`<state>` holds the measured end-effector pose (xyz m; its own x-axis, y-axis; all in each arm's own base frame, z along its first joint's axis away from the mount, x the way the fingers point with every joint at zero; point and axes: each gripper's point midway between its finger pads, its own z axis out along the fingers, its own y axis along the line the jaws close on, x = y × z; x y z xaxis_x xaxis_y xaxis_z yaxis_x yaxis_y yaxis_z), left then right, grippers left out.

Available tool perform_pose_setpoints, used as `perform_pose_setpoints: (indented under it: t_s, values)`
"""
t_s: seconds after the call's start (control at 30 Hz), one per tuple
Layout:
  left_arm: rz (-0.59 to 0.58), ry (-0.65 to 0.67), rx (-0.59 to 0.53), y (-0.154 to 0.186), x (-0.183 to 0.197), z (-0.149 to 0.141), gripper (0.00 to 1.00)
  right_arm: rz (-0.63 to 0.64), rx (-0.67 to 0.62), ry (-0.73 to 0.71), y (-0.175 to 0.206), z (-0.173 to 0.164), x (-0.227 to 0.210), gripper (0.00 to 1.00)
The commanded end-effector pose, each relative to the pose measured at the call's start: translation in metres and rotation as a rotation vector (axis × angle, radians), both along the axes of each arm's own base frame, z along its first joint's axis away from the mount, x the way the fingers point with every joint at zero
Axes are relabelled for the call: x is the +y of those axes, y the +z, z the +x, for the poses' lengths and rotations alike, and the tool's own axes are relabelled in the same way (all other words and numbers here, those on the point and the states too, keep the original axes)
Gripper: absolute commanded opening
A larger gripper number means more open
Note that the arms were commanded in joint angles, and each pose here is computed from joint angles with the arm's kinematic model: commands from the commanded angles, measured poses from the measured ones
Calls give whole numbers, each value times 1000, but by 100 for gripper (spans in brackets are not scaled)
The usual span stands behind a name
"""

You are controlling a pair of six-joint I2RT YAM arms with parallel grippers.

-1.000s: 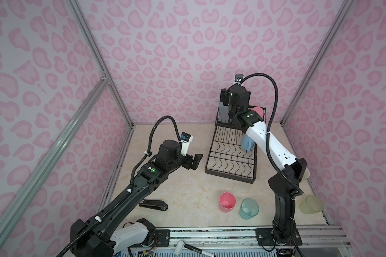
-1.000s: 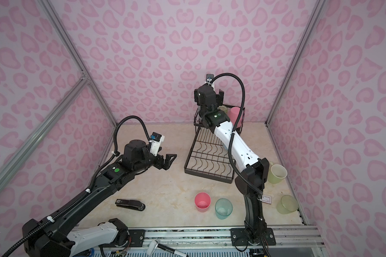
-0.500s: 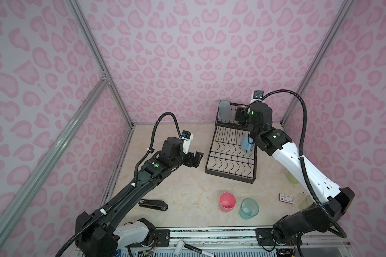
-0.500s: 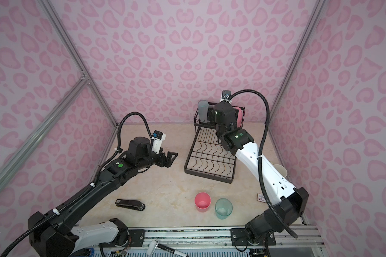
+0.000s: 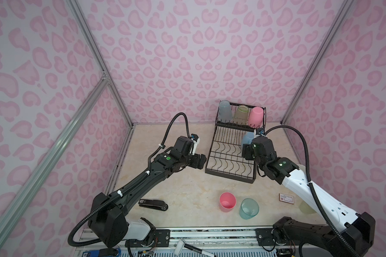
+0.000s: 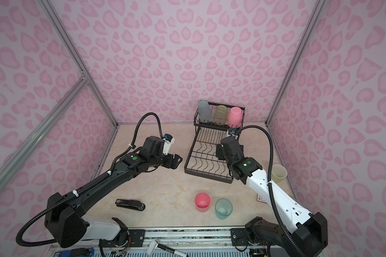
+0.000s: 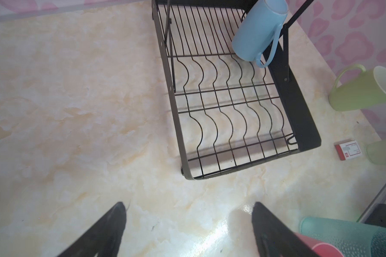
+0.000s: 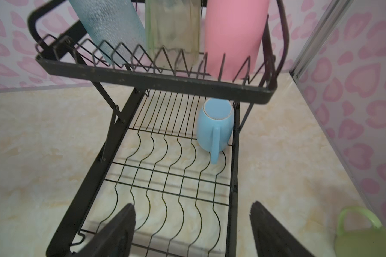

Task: Load cups into a dish rack
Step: Pick up the cup from the bottom-center of the table.

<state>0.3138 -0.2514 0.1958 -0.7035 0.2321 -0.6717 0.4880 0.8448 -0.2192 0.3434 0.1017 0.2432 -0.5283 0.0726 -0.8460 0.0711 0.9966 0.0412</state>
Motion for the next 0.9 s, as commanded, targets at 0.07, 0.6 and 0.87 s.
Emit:
perform_pose_setpoints:
  t_s: [0.07, 0.6, 0.87]
  values:
    - [95, -86, 55, -24, -26, -20, 87, 87, 32, -15, -31, -7, -9, 80]
    - [240, -371, 116, -47, -76, -112, 74, 136, 99, -54, -83, -15, -60, 79]
    - [343, -451, 141, -62, -93, -137, 67, 206, 68, -50, -85, -21, -63, 79]
